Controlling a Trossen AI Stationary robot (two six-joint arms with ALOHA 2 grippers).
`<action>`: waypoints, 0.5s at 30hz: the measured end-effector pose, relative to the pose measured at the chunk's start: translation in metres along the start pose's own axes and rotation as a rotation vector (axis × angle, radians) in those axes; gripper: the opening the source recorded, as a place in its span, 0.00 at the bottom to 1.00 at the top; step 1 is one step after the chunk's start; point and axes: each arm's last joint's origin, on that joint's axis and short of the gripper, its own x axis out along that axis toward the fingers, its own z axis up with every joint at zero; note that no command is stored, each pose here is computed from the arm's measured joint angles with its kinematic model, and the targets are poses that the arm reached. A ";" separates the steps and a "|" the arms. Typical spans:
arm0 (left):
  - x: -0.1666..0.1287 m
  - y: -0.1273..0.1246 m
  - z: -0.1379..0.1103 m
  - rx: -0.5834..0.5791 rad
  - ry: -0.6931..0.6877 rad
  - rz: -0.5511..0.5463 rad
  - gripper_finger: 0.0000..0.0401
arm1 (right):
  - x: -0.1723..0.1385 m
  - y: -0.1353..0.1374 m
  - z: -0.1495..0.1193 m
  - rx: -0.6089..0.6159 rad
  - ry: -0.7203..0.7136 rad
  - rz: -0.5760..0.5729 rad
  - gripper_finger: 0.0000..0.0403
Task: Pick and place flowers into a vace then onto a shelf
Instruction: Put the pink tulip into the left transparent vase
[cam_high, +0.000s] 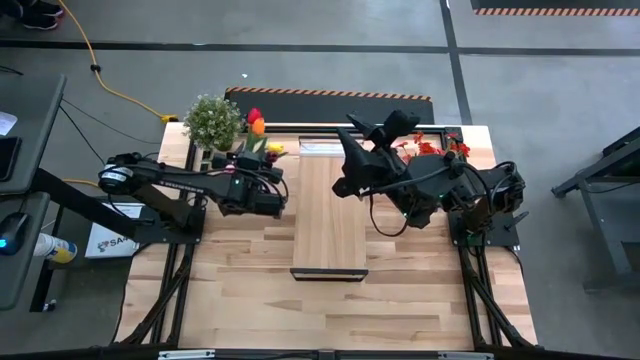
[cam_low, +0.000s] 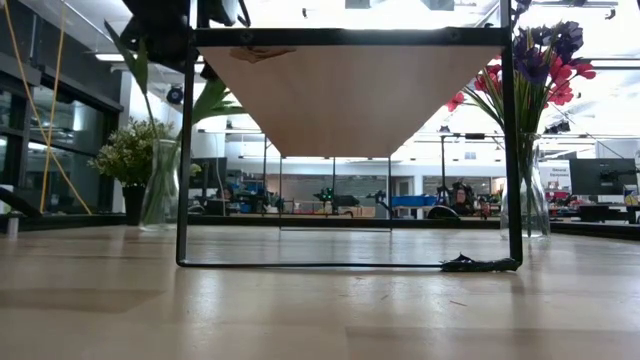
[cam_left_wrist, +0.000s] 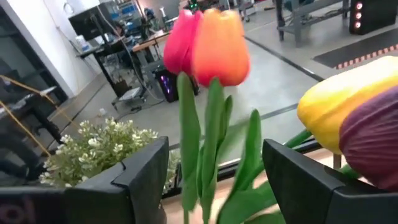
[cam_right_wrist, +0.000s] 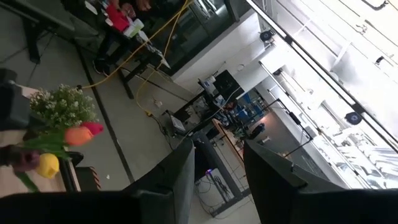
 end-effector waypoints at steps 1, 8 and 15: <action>0.002 0.000 0.000 -0.004 0.008 0.005 0.73 | 0.000 0.000 0.000 0.000 -0.001 0.001 0.32; 0.013 0.001 0.000 -0.047 0.079 0.034 0.72 | 0.000 0.000 0.000 -0.003 -0.006 0.005 0.32; 0.019 0.002 0.000 -0.070 0.086 0.058 0.66 | 0.000 0.000 0.000 -0.027 -0.006 0.005 0.32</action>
